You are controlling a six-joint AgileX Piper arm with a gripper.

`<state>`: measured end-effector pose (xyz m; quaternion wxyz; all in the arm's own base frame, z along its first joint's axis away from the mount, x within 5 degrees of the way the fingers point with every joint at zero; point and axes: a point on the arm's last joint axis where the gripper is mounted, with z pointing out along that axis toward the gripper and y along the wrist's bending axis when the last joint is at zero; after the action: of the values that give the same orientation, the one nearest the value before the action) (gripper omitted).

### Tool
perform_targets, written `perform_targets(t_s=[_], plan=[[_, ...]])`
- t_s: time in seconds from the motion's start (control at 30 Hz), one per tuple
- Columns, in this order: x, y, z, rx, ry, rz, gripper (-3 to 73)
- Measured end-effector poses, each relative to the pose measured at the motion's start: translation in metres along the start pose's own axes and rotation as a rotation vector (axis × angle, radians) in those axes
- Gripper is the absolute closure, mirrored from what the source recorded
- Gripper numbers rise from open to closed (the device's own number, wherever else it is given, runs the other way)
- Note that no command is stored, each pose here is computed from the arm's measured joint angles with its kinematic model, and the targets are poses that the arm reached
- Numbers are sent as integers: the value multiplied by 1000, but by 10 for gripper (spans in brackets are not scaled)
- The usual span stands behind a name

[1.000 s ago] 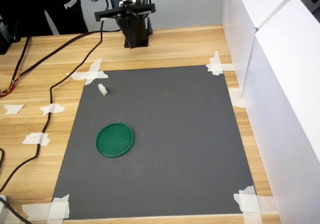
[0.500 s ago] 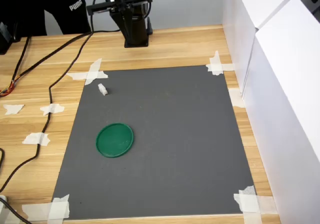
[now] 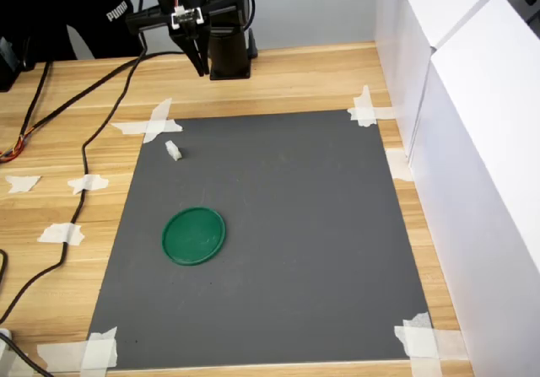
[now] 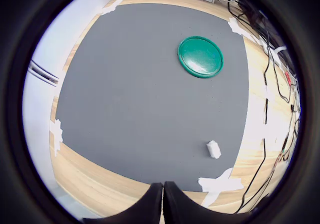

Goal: Grasp a white terminal and put it on the green lid.

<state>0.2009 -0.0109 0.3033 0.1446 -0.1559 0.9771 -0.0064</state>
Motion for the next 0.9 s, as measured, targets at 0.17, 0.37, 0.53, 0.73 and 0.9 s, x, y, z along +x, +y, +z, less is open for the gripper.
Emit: perform_targets(t_s=[0.17,0.37,0.53,0.73,0.9], plan=[[-9,-6,4,9,22,-18,711],[-10,-14,10,-20,28,42,711],[0,-38,8,-17,-2,159,711],[11,-62,10,9,6,63,711],[16,-74,8,26,4,-1,702]])
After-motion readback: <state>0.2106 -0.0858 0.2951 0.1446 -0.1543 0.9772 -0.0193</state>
